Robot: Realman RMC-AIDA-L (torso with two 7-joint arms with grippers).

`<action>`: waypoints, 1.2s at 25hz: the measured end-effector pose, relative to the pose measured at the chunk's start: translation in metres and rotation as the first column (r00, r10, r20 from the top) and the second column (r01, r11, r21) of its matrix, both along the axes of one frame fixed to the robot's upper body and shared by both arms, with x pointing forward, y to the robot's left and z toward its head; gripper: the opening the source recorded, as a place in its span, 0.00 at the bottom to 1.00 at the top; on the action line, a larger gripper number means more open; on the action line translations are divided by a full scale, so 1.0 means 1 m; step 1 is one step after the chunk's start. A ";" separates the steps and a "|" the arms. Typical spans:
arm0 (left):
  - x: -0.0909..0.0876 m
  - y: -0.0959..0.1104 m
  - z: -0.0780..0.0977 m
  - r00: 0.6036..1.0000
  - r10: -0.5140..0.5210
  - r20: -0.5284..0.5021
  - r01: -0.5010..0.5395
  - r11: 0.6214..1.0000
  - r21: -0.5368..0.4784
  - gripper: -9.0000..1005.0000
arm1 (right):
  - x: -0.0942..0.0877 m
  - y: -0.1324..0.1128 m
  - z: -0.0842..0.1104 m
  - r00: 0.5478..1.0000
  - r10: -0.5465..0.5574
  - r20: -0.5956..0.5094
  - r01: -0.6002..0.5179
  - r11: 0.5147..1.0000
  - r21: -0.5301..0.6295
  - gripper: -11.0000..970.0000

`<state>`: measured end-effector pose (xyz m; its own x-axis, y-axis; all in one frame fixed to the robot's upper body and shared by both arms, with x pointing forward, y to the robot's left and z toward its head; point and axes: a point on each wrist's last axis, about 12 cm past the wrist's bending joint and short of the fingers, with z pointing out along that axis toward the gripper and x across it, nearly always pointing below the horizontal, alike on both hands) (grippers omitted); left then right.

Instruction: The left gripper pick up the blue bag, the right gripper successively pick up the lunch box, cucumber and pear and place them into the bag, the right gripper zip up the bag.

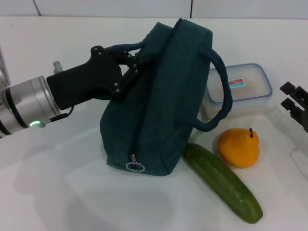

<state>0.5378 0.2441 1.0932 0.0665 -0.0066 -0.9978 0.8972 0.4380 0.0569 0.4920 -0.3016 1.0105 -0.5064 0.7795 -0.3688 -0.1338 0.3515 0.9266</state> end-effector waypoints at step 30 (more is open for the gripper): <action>0.003 -0.004 -0.005 1.000 0.013 0.019 -0.014 0.999 0.029 0.06 | 0.056 0.018 0.019 0.995 0.046 -0.083 -0.043 0.998 0.038 0.65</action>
